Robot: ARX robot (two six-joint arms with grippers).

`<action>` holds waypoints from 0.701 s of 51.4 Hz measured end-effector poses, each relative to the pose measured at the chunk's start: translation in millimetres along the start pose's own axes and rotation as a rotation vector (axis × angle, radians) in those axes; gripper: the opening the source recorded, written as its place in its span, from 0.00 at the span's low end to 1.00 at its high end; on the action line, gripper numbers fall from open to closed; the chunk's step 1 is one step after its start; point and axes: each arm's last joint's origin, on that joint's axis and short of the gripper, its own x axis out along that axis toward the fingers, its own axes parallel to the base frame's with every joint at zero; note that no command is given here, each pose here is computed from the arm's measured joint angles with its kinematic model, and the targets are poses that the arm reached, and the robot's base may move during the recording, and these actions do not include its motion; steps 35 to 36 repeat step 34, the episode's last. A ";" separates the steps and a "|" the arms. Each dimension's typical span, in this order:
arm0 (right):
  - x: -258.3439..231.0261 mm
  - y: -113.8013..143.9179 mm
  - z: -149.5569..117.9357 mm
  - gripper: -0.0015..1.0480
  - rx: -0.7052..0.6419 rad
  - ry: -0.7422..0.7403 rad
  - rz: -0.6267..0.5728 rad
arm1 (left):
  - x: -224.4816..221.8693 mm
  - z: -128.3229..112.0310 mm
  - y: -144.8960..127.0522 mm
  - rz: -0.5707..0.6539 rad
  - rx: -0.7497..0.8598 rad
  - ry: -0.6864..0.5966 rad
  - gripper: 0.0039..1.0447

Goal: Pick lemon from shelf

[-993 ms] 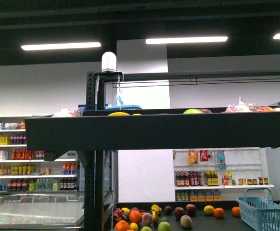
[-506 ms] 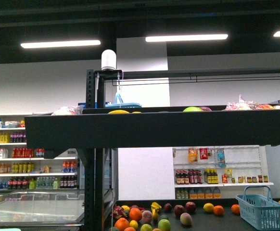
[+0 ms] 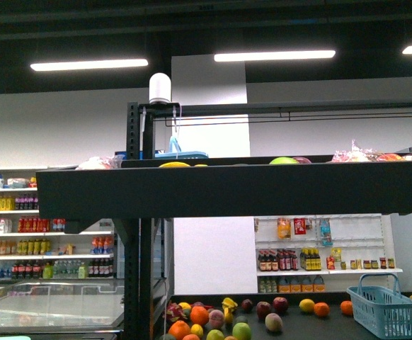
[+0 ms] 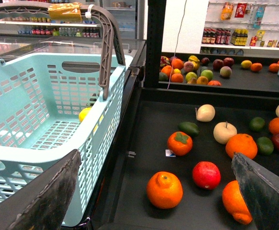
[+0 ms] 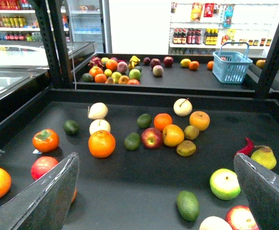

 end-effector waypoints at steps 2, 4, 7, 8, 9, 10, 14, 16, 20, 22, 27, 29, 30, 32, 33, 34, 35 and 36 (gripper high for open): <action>0.0 0.0 0.0 0.93 0.000 0.000 0.000 | 0.0 0.0 0.0 0.000 0.000 0.000 0.93; 0.0 0.0 0.0 0.93 0.000 0.000 0.000 | 0.0 0.0 0.0 0.000 0.000 0.000 0.93; 0.0 0.0 0.0 0.93 0.000 0.000 0.000 | 0.0 0.0 0.0 0.000 0.000 0.000 0.93; 0.0 0.0 0.0 0.93 0.000 0.000 0.000 | 0.0 0.0 0.0 0.000 0.000 0.000 0.93; 0.0 0.0 0.0 0.93 0.000 0.000 0.000 | 0.0 0.0 0.0 0.000 0.000 0.000 0.93; 0.0 0.0 0.0 0.93 0.000 0.000 0.000 | 0.0 0.0 0.0 0.000 0.000 0.000 0.93; 0.0 0.0 0.0 0.93 0.000 0.000 0.000 | 0.0 0.0 0.0 0.000 0.000 0.000 0.93; 0.0 0.0 0.0 0.93 0.000 0.000 0.000 | 0.0 0.0 0.0 0.000 0.000 0.000 0.93; 0.0 0.0 0.0 0.93 0.000 0.000 0.000 | 0.0 0.0 0.0 0.000 0.000 0.000 0.93; 0.0 0.0 0.0 0.93 0.000 0.000 0.000 | 0.0 0.0 0.0 0.000 0.000 0.000 0.93; 0.0 0.0 0.0 0.93 0.000 0.000 0.000 | 0.0 0.0 0.0 0.000 0.000 0.000 0.93; 0.0 0.0 0.0 0.93 0.000 0.000 0.000 | 0.0 0.0 0.0 0.000 0.000 0.000 0.93; 0.0 0.0 0.0 0.93 0.000 0.000 0.000 | 0.0 0.0 0.0 0.000 0.000 0.000 0.93; 0.0 0.0 0.0 0.93 0.000 0.000 0.000 | 0.0 0.0 0.0 0.000 0.000 0.000 0.93; 0.0 0.0 0.0 0.93 0.000 0.000 0.000 | 0.0 0.0 0.0 0.000 0.000 0.000 0.93; 0.0 0.0 0.0 0.93 0.000 0.000 0.000 | 0.0 0.0 0.0 0.000 0.000 0.000 0.93; 0.0 0.0 0.0 0.93 0.000 0.000 0.000 | 0.0 0.0 0.0 0.000 0.000 0.000 0.93; 0.0 0.0 0.0 0.93 0.000 0.000 0.000 | 0.0 0.0 0.0 0.000 0.000 0.000 0.93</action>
